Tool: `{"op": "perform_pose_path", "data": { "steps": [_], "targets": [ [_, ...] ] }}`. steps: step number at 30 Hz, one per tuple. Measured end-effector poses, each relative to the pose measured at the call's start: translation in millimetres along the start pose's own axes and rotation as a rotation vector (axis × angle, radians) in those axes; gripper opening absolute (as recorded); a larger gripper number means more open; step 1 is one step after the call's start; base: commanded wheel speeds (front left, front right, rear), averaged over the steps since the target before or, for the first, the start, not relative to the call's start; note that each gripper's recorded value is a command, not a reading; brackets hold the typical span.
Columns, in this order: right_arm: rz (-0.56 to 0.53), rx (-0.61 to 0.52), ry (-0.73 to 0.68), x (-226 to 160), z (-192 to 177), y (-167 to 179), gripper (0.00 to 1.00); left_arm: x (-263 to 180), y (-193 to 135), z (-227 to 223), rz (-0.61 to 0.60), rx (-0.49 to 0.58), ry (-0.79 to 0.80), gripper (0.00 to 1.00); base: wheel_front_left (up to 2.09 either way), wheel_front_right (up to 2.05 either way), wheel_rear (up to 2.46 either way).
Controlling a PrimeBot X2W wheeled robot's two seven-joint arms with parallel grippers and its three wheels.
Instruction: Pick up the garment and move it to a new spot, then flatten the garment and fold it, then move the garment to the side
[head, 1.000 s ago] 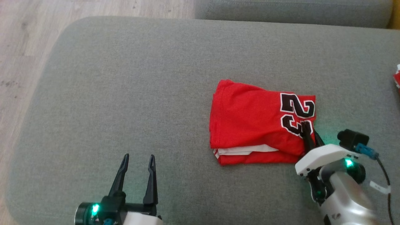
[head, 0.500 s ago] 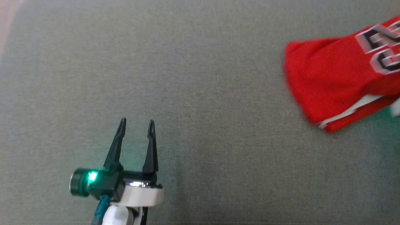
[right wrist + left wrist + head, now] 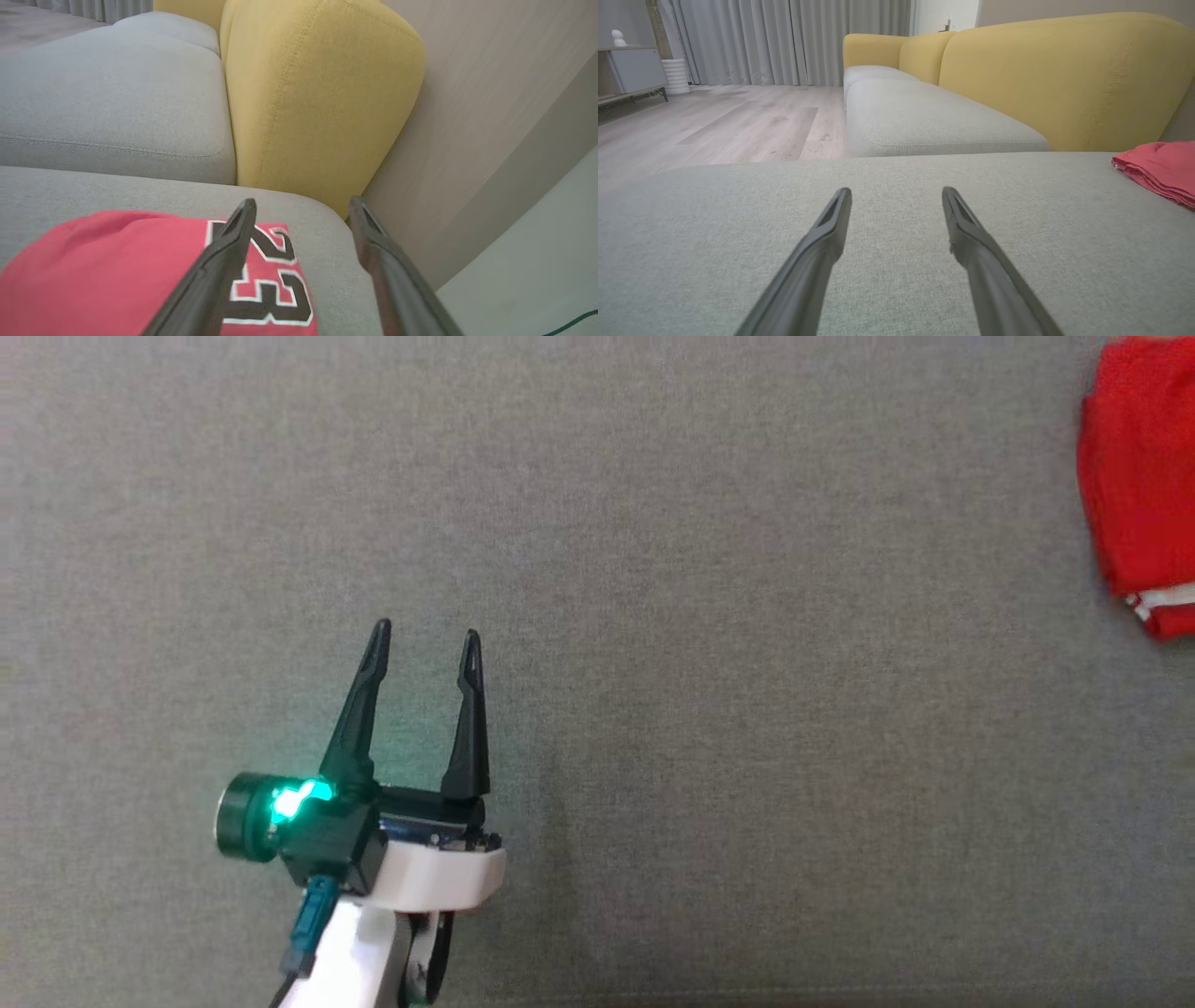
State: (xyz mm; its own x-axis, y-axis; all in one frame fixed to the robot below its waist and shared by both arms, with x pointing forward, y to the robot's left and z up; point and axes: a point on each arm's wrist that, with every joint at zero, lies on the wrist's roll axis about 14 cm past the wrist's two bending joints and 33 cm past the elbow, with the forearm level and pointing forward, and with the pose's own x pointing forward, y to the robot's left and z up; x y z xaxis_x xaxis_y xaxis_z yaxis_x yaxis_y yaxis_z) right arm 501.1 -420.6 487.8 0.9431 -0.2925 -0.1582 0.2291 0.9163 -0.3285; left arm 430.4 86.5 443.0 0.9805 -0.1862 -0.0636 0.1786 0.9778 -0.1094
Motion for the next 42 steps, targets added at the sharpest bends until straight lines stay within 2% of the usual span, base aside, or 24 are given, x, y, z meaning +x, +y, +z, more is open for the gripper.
{"op": "perform_pose_path", "data": {
  "steps": [3, 6, 13, 17, 22, 24, 30, 41, 42],
  "targets": [
    [0.036, 0.016, -0.006, -16.9, -4.2, 23.7, 1.0, -5.3, -1.1, 11.2, 0.0, 0.01, -0.026, 1.0, 0.0, 0.0, 0.0],
    [0.124, 0.08, 0.004, -44.6, -16.5, 74.3, 1.0, -14.5, -1.0, 20.8, 0.006, 0.018, -0.043, 1.0, 0.0, 0.0, 0.0],
    [0.35, 0.261, 0.008, -140.7, -31.7, 184.4, 1.0, -65.7, 5.1, 21.9, 0.059, -0.008, -0.023, 1.0, 0.0, 0.0, 0.0],
    [0.444, 0.349, -0.004, -192.4, -27.6, 222.7, 1.0, -94.7, 7.8, 24.2, 0.084, -0.002, -0.034, 1.0, 0.0, 0.0, 0.0],
    [0.451, 0.41, -0.177, -218.1, 23.4, 219.1, 1.0, -115.1, 7.9, 37.3, 0.093, 0.012, -0.087, 1.0, 0.0, 0.0, 0.0],
    [0.45, 0.424, -0.215, -229.8, 32.1, 217.1, 1.0, -121.6, 9.5, 40.3, 0.102, 0.018, -0.101, 1.0, 0.0, 0.0, 0.0],
    [0.462, 0.391, -0.191, -256.2, 16.3, 219.2, 1.0, -134.1, 13.9, 34.4, 0.125, 0.026, -0.091, 1.0, 0.0, 0.0, 0.0],
    [0.472, 0.405, -0.202, -260.4, 19.9, 221.0, 1.0, -137.1, 24.8, 32.2, 0.171, 0.056, -0.085, 1.0, 0.0, 0.0, 0.0],
    [0.472, 0.404, -0.193, -260.6, 16.9, 221.8, 0.0, -137.6, 25.1, 28.8, 0.172, 0.056, -0.074, 0.0, 0.0, 0.0, 0.0]
  ]
}}
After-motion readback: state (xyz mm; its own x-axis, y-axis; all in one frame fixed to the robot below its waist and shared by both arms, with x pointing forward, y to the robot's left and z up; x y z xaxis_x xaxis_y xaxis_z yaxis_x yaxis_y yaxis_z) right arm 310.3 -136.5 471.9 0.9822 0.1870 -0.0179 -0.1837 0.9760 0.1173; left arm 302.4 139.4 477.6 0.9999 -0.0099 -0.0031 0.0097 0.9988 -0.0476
